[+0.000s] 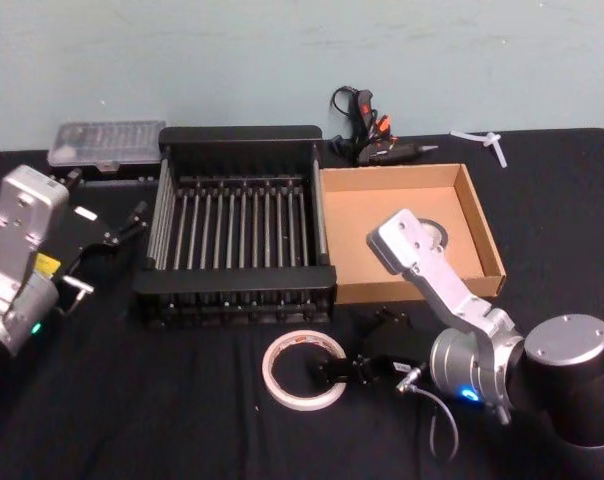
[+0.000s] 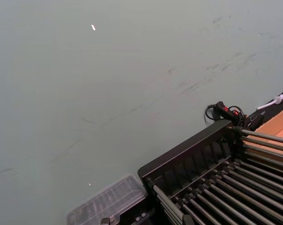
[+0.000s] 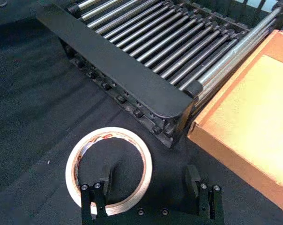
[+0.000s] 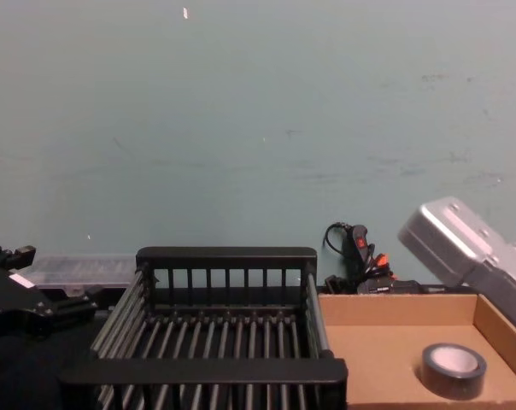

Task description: Pick up the white tape and place it into the black box , Pick up the silver tape and place it into the brown box.

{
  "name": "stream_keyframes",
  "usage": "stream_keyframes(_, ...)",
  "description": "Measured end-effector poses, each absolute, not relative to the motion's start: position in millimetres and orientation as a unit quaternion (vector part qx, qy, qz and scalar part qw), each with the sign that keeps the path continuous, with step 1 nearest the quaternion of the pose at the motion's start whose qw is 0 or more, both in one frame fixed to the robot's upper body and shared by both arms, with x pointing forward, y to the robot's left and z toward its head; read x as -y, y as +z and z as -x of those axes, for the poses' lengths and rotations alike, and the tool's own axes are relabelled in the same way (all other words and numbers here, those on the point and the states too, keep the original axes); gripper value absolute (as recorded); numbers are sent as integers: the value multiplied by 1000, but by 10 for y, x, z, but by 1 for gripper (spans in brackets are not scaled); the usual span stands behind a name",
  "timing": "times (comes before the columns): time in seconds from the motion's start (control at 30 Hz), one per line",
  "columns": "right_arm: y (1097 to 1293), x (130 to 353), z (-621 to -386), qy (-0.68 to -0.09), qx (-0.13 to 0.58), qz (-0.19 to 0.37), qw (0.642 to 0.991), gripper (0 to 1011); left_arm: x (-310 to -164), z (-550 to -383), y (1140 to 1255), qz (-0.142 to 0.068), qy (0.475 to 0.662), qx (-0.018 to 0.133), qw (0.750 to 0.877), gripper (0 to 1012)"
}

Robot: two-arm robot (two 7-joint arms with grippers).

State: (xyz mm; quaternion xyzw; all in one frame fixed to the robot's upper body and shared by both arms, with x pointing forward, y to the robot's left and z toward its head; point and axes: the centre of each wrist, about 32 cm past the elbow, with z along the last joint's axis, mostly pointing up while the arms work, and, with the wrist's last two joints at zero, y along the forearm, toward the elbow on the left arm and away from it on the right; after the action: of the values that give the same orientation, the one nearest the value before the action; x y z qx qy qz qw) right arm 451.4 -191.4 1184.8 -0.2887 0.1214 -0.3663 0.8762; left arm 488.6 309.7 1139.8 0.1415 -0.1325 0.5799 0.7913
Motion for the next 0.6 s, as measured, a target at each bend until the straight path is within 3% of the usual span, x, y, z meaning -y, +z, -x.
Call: stream_keyframes(0.6, 11791, 1847, -4523, -358, -123, 300, 875, 1002, -3097, -4886, 11398, -142, 580, 132, 791, 1001)
